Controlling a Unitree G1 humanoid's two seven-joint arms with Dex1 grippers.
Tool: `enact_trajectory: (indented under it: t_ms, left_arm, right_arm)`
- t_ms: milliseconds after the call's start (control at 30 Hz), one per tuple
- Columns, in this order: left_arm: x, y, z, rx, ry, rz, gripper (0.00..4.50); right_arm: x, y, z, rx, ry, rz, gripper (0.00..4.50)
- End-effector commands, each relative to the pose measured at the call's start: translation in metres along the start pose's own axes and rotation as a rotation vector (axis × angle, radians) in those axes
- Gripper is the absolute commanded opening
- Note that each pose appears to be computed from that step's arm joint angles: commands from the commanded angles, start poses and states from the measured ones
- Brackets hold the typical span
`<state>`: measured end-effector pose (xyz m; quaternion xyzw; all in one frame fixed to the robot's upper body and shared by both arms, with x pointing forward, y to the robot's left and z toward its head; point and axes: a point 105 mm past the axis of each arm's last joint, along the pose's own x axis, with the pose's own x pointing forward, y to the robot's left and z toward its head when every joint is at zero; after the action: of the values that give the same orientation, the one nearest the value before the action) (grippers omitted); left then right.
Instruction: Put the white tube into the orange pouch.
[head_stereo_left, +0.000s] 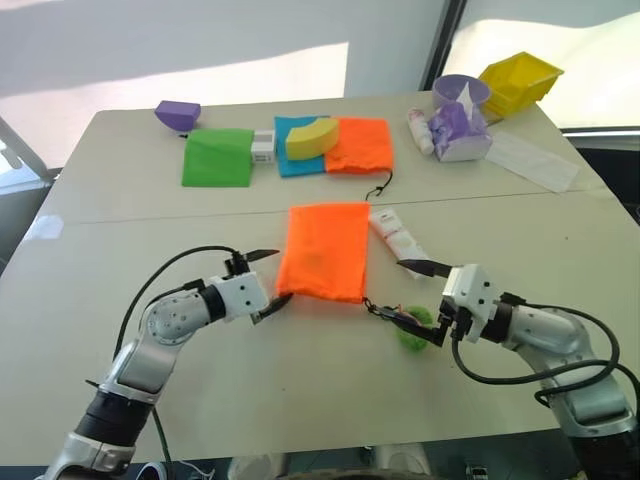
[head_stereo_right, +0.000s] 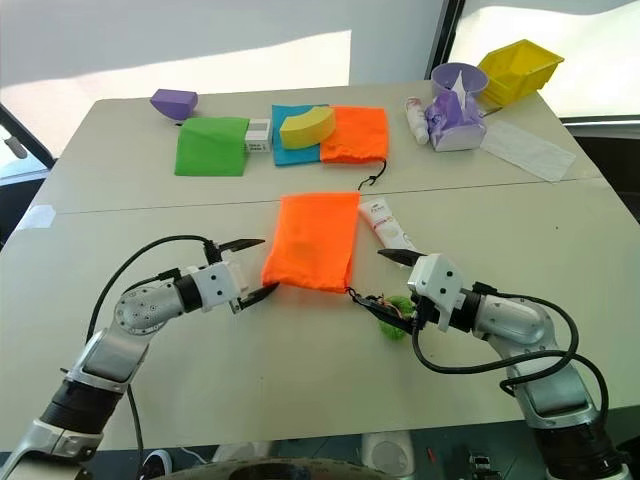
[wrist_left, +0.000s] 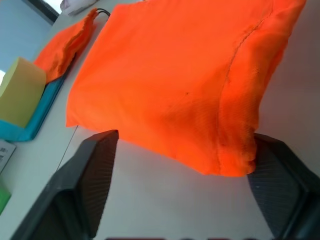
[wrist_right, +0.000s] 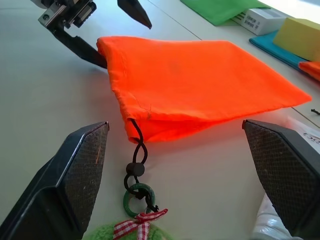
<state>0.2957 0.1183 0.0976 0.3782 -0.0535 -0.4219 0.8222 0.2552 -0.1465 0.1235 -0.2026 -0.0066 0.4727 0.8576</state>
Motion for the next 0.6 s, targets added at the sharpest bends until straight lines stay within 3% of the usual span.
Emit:
enact_trajectory:
  t_ms: [33,167,500,600]
  left_arm:
    - [0.001,0.001,0.014,-0.006,-0.05,0.023,2.15]
    - [-0.001,-0.002,0.012,-0.014,-0.041,0.003,0.09]
    - [-0.006,-0.001,0.019,-0.162,-0.072,0.014,0.01]
    - [-0.006,-0.001,0.025,-0.236,-0.102,0.024,0.01]
  right_arm:
    - [-0.001,0.0,0.004,-0.021,-0.027,-0.01,4.5]
    - [-0.001,0.0,0.002,-0.026,-0.027,-0.015,4.5]
    - [0.002,-0.011,0.004,-0.039,-0.031,-0.064,4.5]
    - [0.004,-0.035,-0.002,-0.052,0.019,-0.171,4.5]
